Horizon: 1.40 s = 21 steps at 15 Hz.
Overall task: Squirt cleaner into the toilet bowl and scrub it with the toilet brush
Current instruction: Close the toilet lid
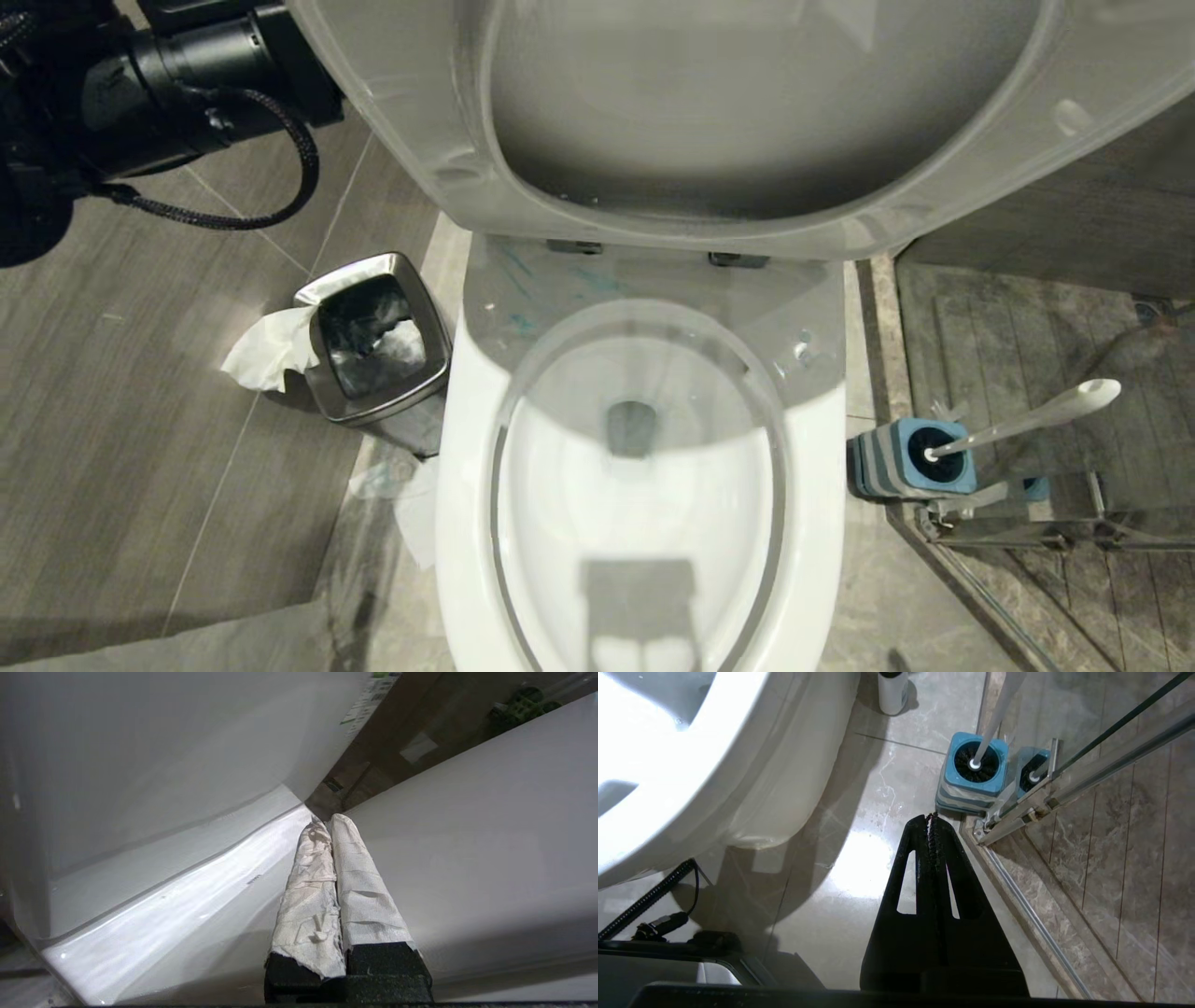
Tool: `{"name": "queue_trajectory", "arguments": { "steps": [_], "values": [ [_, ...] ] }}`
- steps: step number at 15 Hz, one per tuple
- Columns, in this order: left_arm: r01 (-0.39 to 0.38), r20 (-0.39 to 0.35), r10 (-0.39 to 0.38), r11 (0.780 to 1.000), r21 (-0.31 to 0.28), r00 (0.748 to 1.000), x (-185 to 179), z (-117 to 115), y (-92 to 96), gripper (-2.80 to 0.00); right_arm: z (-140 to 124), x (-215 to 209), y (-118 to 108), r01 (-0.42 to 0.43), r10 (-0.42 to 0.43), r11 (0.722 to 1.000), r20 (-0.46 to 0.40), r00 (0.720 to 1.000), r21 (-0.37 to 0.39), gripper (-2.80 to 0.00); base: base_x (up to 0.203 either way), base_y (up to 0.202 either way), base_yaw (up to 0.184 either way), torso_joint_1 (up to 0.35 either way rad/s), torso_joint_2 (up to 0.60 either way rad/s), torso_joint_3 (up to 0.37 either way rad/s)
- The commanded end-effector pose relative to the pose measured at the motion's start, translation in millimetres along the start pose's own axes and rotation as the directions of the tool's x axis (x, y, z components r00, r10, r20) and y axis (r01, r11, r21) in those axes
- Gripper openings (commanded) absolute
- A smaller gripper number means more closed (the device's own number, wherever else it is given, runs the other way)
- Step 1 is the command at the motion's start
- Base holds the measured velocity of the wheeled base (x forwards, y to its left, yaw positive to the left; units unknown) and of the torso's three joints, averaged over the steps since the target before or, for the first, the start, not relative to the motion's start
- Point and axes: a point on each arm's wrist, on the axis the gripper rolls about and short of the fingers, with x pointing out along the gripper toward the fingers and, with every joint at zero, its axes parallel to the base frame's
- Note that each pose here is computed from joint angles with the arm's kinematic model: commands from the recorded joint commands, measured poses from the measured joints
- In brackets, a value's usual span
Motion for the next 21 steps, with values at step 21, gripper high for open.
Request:
{"name": "queue_trajectory", "arguments": {
  "steps": [21],
  "values": [
    [0.038,0.009,-0.038,0.993,-0.109,0.999,-40,87,-66.1,-2.80,0,0,0,-0.001,0.001,1.000,-0.001,1.000,0.000,-2.80,0.000,0.000,0.000,0.000,0.00,0.104]
  ]
}}
